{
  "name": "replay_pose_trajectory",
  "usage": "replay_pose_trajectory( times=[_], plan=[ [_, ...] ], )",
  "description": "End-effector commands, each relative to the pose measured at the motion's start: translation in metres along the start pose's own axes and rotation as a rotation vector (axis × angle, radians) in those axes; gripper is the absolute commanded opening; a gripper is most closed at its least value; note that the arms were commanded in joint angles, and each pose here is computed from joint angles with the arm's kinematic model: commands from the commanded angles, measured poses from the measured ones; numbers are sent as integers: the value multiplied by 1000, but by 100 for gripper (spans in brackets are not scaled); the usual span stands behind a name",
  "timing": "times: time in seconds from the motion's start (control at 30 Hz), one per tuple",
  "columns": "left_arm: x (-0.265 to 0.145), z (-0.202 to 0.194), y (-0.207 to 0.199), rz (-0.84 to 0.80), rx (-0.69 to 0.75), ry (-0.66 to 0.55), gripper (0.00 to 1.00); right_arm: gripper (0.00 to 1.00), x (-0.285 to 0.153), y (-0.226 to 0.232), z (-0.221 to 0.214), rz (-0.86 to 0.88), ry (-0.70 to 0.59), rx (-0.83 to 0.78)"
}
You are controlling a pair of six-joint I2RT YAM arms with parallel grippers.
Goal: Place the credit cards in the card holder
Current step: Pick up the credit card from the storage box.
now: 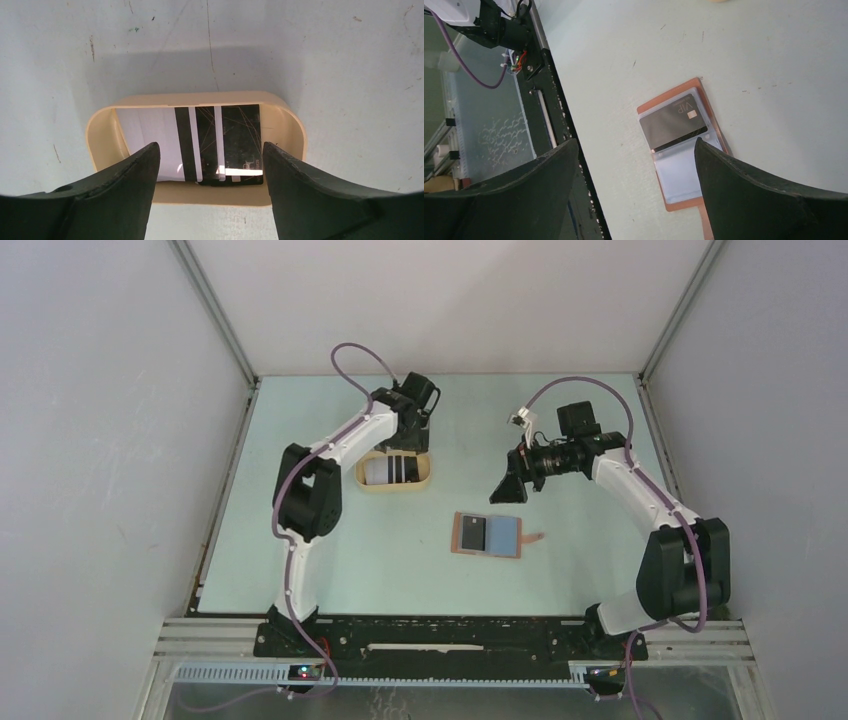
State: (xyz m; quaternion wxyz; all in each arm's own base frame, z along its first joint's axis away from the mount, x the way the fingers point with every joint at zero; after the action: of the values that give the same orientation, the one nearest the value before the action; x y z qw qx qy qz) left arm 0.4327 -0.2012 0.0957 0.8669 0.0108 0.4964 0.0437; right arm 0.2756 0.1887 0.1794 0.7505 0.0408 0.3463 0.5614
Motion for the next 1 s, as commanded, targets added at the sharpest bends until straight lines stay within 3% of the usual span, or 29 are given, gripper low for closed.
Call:
replay_pose_trajectory(
  times=[0.0, 0.3, 0.97],
  plan=[
    [-18, 26, 2, -1, -13, -27, 80, 94, -8, 0, 11, 32, -38, 4],
    [-7, -2, 19, 23, 34, 34, 81, 94, -11, -4, 13, 7, -38, 2],
    [18, -17, 27, 76, 73, 30, 81, 94, -11, -5, 11, 0, -32, -5]
  ],
)
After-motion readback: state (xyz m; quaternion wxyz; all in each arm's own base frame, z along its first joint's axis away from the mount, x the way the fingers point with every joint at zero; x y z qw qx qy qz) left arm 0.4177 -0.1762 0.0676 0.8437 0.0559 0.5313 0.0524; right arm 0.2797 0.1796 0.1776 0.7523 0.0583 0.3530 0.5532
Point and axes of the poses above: each gripper's point midway between its finger pads, its own x axis out along the fingers, its own y axis along the line the jaws close on, z = x × y, the point moved 1 cm from there along -x, back along the fingers, and after that the axes turned 4 degrees about -x, right-handed, at the moved point
